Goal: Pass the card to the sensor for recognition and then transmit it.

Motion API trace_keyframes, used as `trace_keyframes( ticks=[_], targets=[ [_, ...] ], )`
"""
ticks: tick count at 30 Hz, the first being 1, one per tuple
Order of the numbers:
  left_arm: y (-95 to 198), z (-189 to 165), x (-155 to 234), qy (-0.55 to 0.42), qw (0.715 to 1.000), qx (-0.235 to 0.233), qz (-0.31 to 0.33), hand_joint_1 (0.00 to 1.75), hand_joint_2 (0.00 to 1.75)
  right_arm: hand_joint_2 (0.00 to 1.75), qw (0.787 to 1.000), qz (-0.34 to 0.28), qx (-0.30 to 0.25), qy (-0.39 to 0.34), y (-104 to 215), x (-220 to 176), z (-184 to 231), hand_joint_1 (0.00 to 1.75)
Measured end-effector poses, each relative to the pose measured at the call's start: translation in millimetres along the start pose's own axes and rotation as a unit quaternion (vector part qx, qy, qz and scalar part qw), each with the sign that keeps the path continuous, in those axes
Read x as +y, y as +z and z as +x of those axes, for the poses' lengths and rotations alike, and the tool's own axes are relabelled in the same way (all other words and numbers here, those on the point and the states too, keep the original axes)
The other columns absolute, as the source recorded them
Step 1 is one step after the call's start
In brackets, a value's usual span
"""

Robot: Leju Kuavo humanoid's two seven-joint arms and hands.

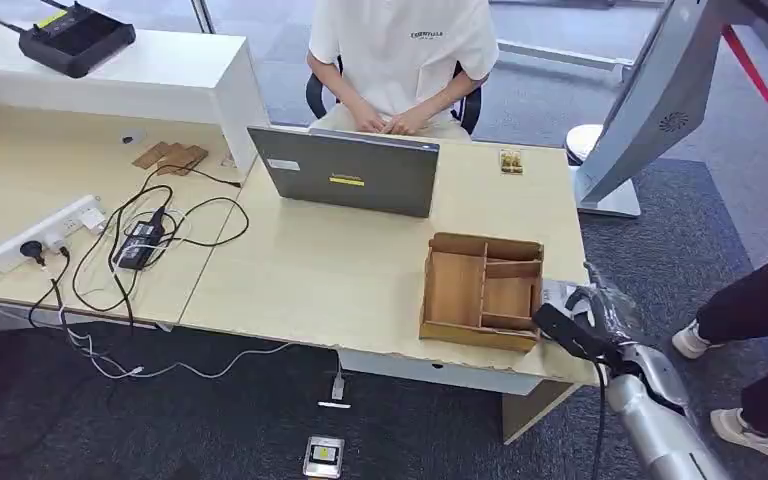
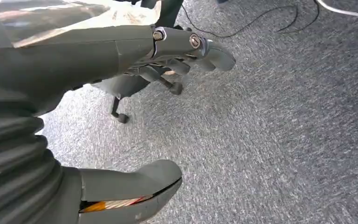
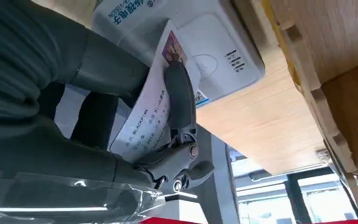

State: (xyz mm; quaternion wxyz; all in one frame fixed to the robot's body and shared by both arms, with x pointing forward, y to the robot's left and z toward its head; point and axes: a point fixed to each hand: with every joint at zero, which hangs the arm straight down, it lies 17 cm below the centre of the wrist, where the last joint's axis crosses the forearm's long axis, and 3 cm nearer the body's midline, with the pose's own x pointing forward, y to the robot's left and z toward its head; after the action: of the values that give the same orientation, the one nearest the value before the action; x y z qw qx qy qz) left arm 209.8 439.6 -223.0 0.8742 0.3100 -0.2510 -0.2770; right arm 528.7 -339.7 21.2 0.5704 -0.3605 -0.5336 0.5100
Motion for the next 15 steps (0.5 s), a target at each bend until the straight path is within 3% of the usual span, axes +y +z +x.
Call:
trace_keyframes(
  ticks=[15],
  targets=[
    [0.1,-0.7,0.0,-0.004,1.0,0.001,0.0,0.0,1.75,1.75,1.0,-0.015,-0.005,-0.004,-4.3,-6.9,6.9,1.75]
  ],
)
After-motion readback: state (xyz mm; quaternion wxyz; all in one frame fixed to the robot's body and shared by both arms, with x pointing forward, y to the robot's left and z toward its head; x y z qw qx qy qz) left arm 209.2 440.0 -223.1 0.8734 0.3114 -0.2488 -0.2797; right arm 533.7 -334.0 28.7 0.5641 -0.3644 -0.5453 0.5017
